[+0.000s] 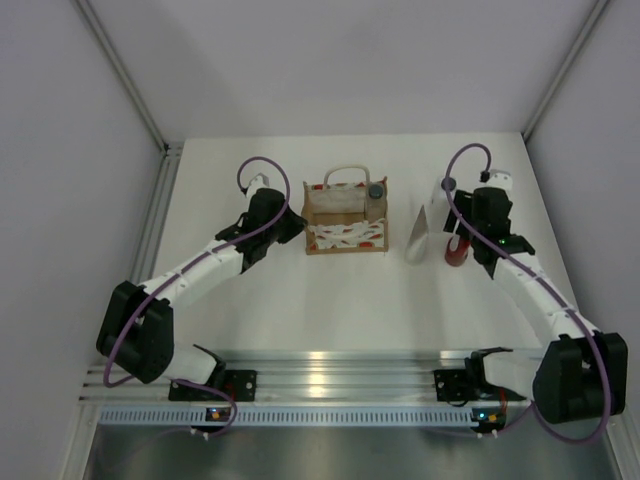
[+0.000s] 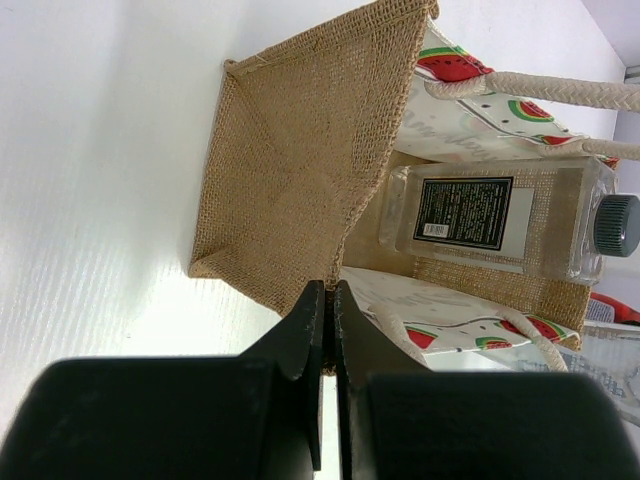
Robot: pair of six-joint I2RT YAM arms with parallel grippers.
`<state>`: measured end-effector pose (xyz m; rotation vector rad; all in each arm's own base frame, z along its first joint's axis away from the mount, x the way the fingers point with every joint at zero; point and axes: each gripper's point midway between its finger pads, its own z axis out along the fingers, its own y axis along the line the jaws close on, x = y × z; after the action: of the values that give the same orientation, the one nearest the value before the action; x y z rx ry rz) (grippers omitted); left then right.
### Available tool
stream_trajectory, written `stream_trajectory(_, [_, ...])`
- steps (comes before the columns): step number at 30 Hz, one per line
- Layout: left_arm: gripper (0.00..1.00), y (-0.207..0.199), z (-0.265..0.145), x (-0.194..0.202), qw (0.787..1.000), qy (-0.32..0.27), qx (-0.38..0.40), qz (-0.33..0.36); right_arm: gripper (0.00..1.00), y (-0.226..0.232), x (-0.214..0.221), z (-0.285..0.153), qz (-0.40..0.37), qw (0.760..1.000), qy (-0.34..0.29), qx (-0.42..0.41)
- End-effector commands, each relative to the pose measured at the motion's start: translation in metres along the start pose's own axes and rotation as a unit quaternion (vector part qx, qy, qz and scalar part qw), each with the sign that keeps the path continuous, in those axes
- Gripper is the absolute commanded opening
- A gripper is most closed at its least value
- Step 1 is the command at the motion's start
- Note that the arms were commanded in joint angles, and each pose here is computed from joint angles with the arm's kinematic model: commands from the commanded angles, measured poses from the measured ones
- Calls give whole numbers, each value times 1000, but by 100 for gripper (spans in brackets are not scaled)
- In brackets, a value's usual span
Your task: Take the personal care products out of the canvas bag
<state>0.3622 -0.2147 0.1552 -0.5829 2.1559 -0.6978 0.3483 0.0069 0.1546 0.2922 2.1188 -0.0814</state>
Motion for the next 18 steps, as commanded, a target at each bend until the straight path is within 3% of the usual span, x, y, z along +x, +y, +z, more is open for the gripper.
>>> stream_trajectory(1, [0,4,1,-2,1000,1,-9,9,76,3,-62,-14,37,995,-95,-6])
stream_trajectory(3, [0,3,1,-1,1000,1,-7,9,88,4,-64,-16,37,995,-92,-6])
stream_trajectory(6, [0,4,0,-1,1000,2,-8,10,93,6,-69,-20,35,995,-88,-13])
stream_trajectory(11, [0,5,-3,-4,1000,-6,-8,13,93,25,-101,-53,33,991,-120,-55])
stream_trajectory(18, [0,0,-4,-5,1000,-6,-2,5,82,116,-122,-88,-19,973,-108,-205])
